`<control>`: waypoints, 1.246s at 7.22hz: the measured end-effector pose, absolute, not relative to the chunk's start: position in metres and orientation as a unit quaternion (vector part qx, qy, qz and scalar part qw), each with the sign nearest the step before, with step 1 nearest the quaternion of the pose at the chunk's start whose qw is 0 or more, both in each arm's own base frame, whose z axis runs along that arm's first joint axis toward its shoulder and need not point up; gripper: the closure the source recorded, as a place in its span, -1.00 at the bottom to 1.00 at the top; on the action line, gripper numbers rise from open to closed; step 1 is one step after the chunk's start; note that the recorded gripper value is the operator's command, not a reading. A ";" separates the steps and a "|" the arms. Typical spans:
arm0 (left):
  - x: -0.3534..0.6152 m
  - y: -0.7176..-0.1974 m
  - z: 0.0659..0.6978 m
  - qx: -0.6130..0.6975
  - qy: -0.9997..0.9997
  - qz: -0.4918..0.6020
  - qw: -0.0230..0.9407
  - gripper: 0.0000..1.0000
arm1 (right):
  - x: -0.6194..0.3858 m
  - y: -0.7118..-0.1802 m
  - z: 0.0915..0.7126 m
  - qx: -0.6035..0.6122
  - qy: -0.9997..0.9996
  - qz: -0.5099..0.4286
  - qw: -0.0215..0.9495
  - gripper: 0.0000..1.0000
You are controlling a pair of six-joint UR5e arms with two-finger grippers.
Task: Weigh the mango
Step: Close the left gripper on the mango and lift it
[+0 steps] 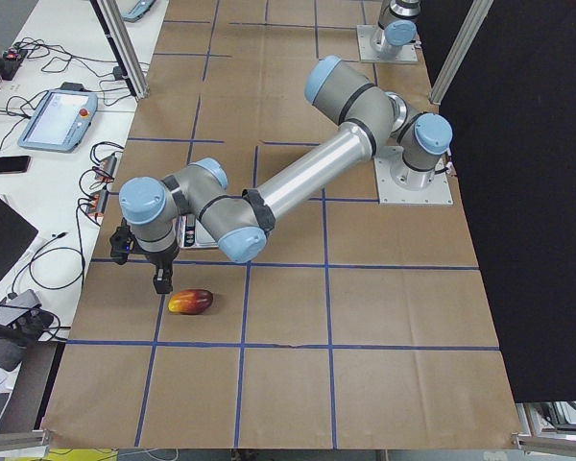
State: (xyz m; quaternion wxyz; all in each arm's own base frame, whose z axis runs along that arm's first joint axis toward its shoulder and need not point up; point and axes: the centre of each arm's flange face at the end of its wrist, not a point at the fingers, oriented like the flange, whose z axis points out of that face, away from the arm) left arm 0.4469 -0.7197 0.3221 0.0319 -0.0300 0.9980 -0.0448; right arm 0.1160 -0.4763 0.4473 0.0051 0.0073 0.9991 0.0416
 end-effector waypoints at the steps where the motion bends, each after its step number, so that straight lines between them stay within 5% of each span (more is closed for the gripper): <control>1: 0.452 -0.725 0.297 -0.028 0.999 -0.036 0.024 -0.99 | 0.116 -0.476 0.447 0.007 0.999 0.042 0.005 -1.00; 7: 0.471 -0.726 0.194 -0.035 0.999 0.009 -0.012 -0.89 | 0.116 -0.476 0.447 0.007 0.999 0.042 0.005 -1.00; 9: 0.472 -0.725 0.188 -0.036 0.999 0.013 -0.015 -0.04 | 0.116 -0.476 0.447 0.007 0.999 0.042 0.005 -1.00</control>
